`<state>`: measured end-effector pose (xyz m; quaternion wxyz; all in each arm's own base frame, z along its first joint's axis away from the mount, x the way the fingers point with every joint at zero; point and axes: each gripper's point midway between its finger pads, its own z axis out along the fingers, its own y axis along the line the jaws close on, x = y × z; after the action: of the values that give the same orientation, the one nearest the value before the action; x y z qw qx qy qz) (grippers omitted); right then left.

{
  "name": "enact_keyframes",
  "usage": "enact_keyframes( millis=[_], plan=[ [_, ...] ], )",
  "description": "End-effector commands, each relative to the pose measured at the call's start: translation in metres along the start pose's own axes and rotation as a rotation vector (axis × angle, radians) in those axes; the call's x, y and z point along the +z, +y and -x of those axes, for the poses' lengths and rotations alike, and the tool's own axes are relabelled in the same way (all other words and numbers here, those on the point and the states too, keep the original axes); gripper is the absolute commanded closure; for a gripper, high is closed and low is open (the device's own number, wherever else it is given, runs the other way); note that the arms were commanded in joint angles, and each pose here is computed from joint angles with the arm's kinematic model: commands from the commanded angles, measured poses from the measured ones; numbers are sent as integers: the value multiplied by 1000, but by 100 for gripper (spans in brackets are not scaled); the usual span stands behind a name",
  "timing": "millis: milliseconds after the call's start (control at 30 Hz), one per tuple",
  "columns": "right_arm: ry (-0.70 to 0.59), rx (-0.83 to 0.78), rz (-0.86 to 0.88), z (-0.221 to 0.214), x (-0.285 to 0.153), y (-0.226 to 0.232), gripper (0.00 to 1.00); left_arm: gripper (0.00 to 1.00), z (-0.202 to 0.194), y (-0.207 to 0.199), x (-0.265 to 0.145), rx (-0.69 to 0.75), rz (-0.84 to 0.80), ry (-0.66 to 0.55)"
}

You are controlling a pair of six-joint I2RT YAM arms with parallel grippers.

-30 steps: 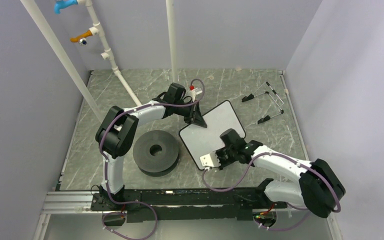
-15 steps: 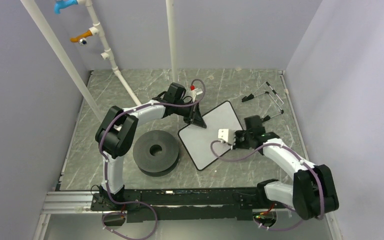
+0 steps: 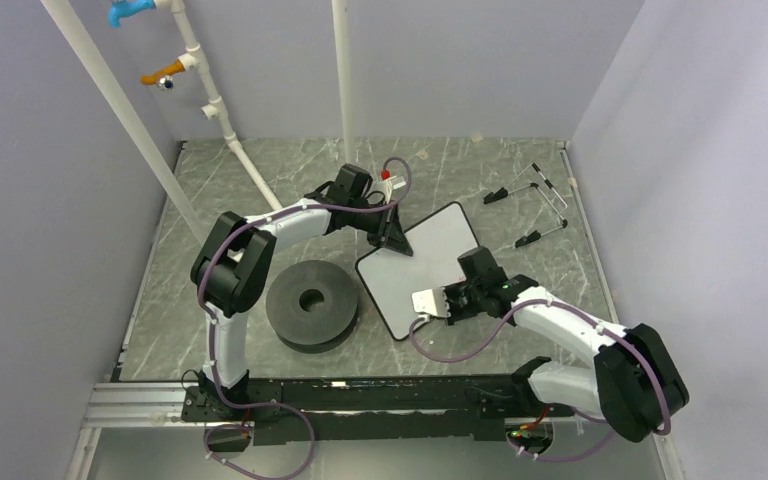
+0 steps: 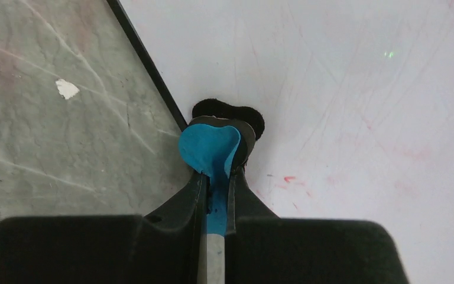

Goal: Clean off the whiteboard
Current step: Erase the whiteboard at the center of the board.

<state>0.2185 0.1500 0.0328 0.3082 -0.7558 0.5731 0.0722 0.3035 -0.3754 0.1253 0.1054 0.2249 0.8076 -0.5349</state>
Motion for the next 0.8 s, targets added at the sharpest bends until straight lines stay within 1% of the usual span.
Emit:
enact_keyframes(
  millis=[0,67,133,233,333,433,500,567,633,700,767],
  plan=[
    [7,21,-57,7,3,-17,100,100,21,-49,-12,120,-110,-32],
    [62,144,-169,-13,-6,-49,100,100,19,-49,-13,122,-109,-28],
    [82,267,-230,-31,-20,-72,100,100,17,-49,-13,121,-109,-23],
    [97,304,-313,-49,-38,-89,100,100,16,-49,-12,125,-107,-17],
    [94,305,-332,-52,-45,-92,100,100,18,-51,-12,133,-109,-19],
    [58,269,-274,-42,-38,-80,100,100,19,-52,-12,133,-113,-21],
    [55,190,-195,-26,-23,-60,100,100,20,-53,-12,135,-113,-20],
    [60,86,-99,-8,-4,-30,100,100,19,-52,-13,136,-110,-19],
    [20,16,-23,12,5,-10,100,100,19,-52,-13,134,-111,-19],
    [-6,15,-12,22,5,-10,100,100,19,-53,-14,137,-114,-22],
    [3,56,-64,20,1,-23,100,100,18,-53,-13,137,-114,-23]
  ],
)
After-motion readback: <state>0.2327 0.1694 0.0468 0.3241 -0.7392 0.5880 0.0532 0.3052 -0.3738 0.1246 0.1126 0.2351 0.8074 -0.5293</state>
